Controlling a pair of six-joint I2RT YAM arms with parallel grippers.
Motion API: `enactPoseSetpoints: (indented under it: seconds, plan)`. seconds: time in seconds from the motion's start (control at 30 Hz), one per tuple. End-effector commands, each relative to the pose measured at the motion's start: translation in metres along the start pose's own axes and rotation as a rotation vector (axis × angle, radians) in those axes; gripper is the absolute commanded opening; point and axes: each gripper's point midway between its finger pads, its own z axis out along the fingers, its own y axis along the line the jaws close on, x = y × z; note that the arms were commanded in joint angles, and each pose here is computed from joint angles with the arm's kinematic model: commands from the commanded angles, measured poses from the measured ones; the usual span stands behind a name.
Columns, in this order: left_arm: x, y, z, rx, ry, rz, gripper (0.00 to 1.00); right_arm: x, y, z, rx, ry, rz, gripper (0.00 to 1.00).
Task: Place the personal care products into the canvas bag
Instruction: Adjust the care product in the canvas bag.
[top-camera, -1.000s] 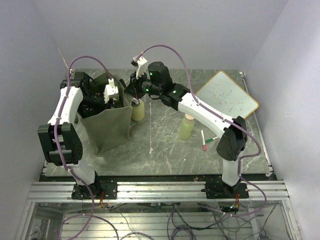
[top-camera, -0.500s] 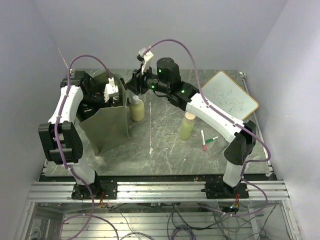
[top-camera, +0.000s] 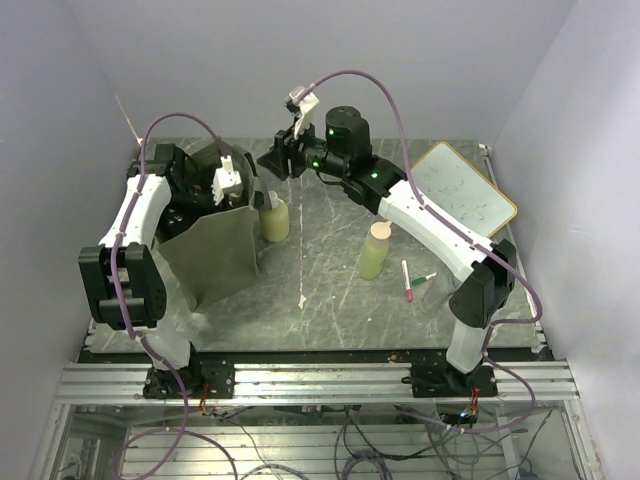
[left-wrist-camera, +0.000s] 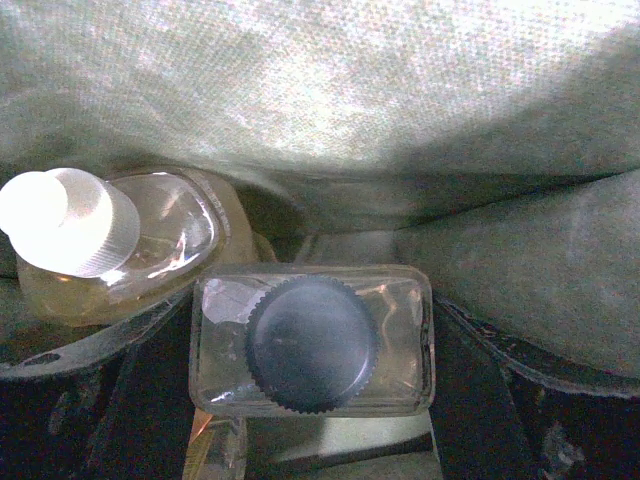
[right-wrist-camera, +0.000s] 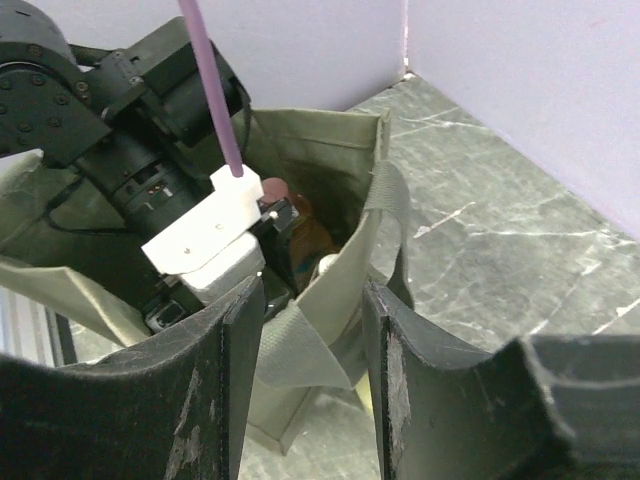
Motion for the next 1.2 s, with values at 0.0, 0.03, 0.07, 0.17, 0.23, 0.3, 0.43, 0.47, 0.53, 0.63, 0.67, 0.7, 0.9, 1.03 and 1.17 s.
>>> enactPoseSetpoints:
  seconds: [0.0,0.03,0.07,0.17,0.23,0.3,0.43,0.47,0.53,0.63,0.67,0.7,0.9,1.03,1.17]
  plan:
    - [-0.025,0.003,0.002,-0.014,-0.081,0.059,0.17,-0.016,-0.011,-0.017,0.032,-0.031,-0.049,0.44]
    - [-0.024,0.003,0.003,-0.012,-0.077,0.056,0.17,-0.015,-0.014,-0.020,0.042,-0.029,-0.051,0.44]
    - [-0.023,0.003,0.003,-0.013,-0.073,0.052,0.17,-0.015,-0.017,-0.022,0.051,-0.028,-0.052,0.44]
    - [-0.024,0.004,0.005,-0.021,-0.071,0.048,0.18,-0.013,-0.023,-0.029,0.068,-0.026,-0.054,0.44]
    - [-0.024,0.003,0.006,-0.017,-0.076,0.045,0.19,-0.010,-0.026,-0.032,0.073,-0.018,-0.056,0.44]
    - [-0.024,0.002,0.006,-0.013,-0.079,0.042,0.19,-0.007,-0.030,-0.034,0.080,-0.012,-0.057,0.44]
    - [-0.024,0.001,0.004,-0.012,-0.073,0.043,0.22,-0.007,-0.036,-0.038,0.095,-0.011,-0.070,0.44]
    - [-0.024,0.002,0.004,-0.017,-0.072,0.044,0.23,-0.007,-0.037,-0.039,0.099,-0.012,-0.075,0.44]
    - [-0.025,0.003,0.004,-0.027,-0.076,0.042,0.24,-0.005,-0.039,-0.040,0.105,-0.007,-0.080,0.44]
    - [-0.027,0.007,0.004,-0.045,-0.088,0.033,0.27,-0.003,-0.041,-0.041,0.108,-0.002,-0.084,0.44]
    - [-0.027,0.008,0.005,-0.050,-0.091,0.031,0.27,-0.002,-0.042,-0.042,0.109,0.000,-0.088,0.44]
    - [-0.027,0.008,0.005,-0.052,-0.094,0.027,0.28,-0.003,-0.043,-0.042,0.113,-0.001,-0.092,0.44]
    - [-0.027,0.008,0.008,-0.050,-0.090,0.021,0.28,0.000,-0.048,-0.045,0.125,0.006,-0.108,0.45]
    - [-0.026,0.009,0.010,-0.053,-0.086,0.020,0.30,0.003,-0.052,-0.048,0.134,0.013,-0.115,0.45]
    - [-0.026,0.009,0.010,-0.058,-0.085,0.021,0.31,0.006,-0.054,-0.051,0.140,0.018,-0.117,0.46]
